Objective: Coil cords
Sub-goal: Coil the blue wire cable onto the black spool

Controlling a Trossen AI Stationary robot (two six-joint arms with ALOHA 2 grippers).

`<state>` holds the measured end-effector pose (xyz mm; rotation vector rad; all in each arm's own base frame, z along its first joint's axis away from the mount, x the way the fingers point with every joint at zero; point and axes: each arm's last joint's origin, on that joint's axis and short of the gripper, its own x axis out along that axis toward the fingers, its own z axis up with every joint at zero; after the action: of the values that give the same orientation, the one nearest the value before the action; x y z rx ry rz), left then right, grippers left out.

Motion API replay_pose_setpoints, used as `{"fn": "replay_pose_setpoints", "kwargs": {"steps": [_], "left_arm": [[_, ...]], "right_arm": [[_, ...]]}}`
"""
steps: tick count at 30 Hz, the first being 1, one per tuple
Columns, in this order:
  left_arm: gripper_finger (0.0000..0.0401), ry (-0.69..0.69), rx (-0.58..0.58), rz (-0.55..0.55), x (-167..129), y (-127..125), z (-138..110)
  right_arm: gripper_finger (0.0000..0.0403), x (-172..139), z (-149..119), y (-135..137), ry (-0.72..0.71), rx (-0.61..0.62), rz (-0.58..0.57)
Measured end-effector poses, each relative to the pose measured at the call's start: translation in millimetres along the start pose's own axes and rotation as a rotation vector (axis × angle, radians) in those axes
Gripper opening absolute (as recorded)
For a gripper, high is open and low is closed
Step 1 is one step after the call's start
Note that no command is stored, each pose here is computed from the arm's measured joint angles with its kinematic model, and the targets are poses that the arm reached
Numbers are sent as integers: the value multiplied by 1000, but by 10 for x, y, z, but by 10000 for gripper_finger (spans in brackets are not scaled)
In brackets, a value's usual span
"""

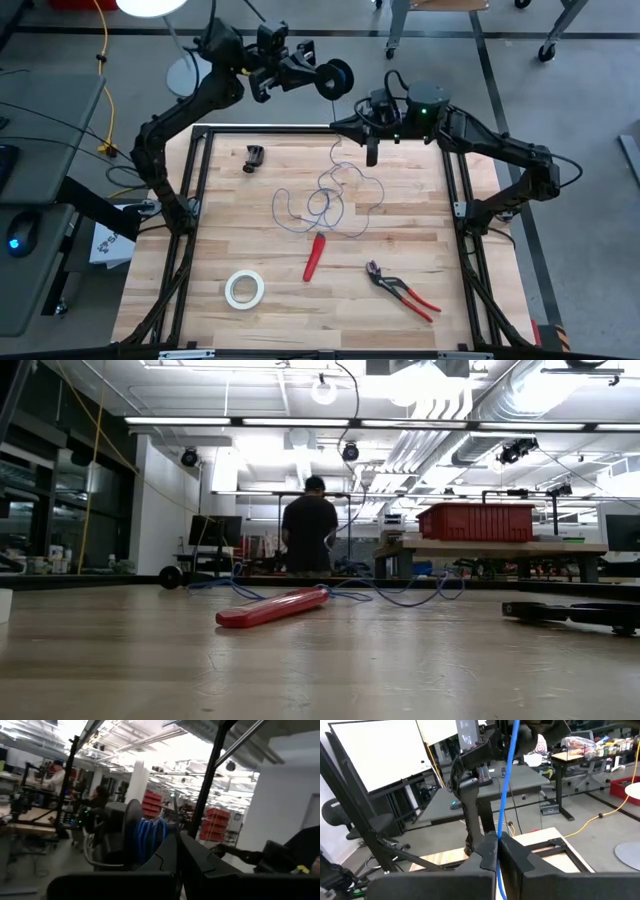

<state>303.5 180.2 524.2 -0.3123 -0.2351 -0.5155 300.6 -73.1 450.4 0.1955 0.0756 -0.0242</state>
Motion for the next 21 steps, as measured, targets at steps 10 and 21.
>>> {"fn": "replay_pose_setpoints", "kwargs": {"steps": [10,21], "left_arm": [[0,-28,45,26,-33,-91,72],[0,-96,174,62,-88,-346,227]], "right_arm": [[91,9,-45,-30,31,-73,-77],[183,216,-182,-138,69,-117,-195]]}}
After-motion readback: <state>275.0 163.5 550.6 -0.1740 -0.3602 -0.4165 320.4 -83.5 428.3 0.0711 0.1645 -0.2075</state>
